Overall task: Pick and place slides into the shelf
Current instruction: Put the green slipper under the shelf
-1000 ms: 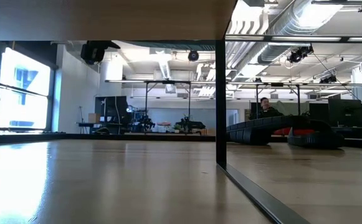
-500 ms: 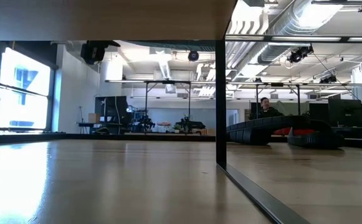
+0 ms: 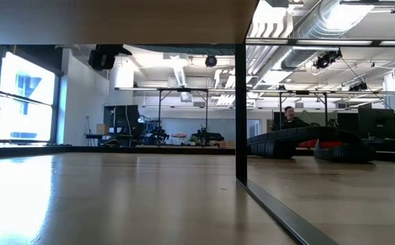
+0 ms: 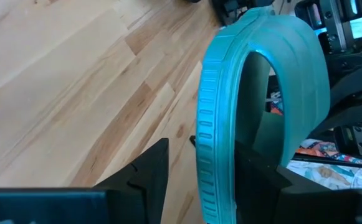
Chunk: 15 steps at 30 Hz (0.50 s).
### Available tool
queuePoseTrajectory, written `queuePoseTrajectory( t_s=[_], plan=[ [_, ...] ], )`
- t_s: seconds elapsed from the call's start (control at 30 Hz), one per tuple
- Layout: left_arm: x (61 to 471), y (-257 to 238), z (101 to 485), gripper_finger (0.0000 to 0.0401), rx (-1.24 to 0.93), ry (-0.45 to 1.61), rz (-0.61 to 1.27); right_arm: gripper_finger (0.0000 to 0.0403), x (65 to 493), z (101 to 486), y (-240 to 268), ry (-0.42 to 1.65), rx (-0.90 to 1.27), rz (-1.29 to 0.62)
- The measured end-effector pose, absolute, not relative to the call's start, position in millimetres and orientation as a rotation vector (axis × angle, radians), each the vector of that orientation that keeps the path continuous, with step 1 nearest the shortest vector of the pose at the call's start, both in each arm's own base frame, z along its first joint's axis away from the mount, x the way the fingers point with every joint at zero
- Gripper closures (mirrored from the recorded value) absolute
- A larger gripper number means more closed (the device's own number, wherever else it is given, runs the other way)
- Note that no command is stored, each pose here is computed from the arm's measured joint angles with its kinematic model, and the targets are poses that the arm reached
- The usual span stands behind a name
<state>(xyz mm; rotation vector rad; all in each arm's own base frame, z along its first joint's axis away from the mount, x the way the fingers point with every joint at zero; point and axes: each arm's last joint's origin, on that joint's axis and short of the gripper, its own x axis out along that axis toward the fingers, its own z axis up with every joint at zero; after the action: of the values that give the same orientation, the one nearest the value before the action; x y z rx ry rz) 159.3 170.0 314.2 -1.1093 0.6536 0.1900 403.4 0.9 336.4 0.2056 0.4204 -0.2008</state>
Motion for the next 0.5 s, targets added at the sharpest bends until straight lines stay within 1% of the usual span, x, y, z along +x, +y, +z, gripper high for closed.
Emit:
queuePoseTrajectory(
  t_s=[0.23, 0.3, 0.37, 0.5],
  plan=[
    [160.2, 171.2, 313.0, 0.0260, -1.110, 0.657, 0.193, 0.0403, 403.4, 336.3, 0.9, 0.421, 0.206, -0.200],
    [160.1, 171.3, 312.9, 0.0271, -1.108, 0.658, 0.195, 0.0403, 403.4, 336.3, 0.9, 0.421, 0.208, -0.201],
    [160.2, 171.4, 312.9, 0.0296, -1.106, 0.658, 0.198, 0.0403, 403.4, 336.3, 0.1, 0.420, 0.212, -0.203],
    [160.2, 171.5, 313.0, 0.0373, -1.105, 0.657, 0.198, 0.0395, 403.4, 336.3, -2.5, 0.421, 0.223, -0.200]
  ],
)
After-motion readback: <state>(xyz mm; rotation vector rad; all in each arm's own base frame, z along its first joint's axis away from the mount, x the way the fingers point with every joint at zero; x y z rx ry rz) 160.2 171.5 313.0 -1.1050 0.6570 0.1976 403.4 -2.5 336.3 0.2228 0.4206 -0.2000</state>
